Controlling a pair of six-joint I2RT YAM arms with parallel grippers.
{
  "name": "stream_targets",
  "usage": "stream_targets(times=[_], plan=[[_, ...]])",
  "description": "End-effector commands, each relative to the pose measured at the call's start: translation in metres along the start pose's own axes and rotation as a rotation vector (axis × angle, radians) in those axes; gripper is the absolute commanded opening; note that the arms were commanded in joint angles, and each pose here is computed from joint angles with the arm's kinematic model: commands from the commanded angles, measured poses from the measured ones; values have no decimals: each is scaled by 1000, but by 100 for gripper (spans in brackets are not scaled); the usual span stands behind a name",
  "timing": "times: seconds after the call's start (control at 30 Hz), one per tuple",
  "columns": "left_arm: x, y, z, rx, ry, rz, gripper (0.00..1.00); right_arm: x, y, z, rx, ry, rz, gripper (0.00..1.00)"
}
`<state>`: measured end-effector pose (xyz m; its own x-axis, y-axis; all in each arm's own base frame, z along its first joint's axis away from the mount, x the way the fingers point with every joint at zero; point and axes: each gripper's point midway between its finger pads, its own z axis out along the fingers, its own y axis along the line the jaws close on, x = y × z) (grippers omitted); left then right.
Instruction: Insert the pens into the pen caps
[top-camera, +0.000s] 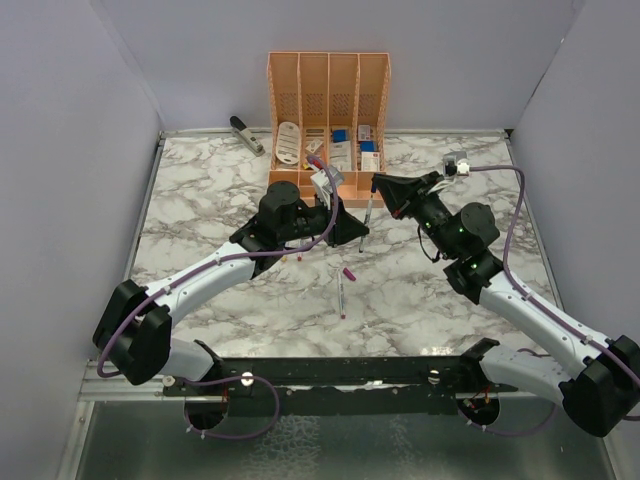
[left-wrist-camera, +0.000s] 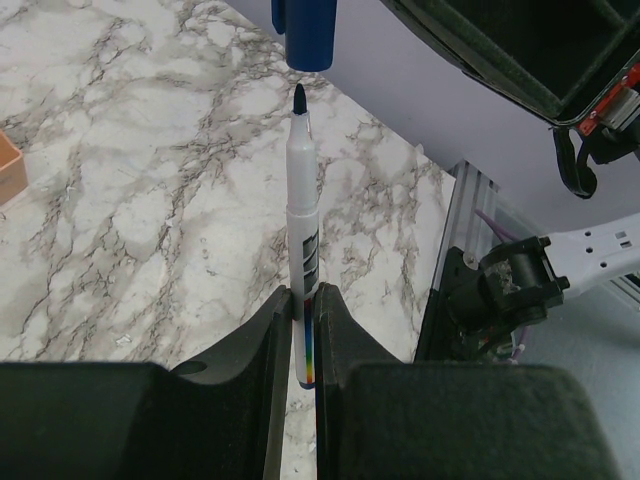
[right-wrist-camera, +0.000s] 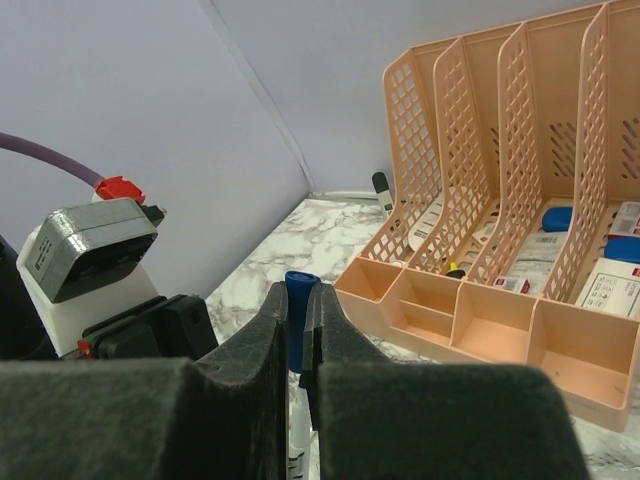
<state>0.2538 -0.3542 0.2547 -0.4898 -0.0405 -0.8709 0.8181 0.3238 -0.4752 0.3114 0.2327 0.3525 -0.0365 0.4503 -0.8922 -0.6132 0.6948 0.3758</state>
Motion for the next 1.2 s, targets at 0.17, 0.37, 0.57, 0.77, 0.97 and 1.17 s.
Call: stream_targets(times=[0.17, 0.37, 0.57, 0.77, 0.97, 1.17], plan=[[-17, -8, -3, 11, -57, 34, 0, 2, 2, -2, -13, 14, 0, 1], [-17, -7, -3, 4, -59, 36, 0, 6, 2, -2, -13, 27, 8, 1], [-17, -6, -2, -1, -60, 34, 0, 10, 2, -3, -17, 43, 18, 1], [-21, -7, -1, 2, -66, 38, 0, 18, 2, -4, -25, 61, 34, 1], [-31, -11, -2, 7, -87, 51, 0, 25, 1, -4, -25, 77, 37, 1], [-42, -16, -5, 7, -116, 67, 0, 34, 2, -4, -40, 110, 35, 1]])
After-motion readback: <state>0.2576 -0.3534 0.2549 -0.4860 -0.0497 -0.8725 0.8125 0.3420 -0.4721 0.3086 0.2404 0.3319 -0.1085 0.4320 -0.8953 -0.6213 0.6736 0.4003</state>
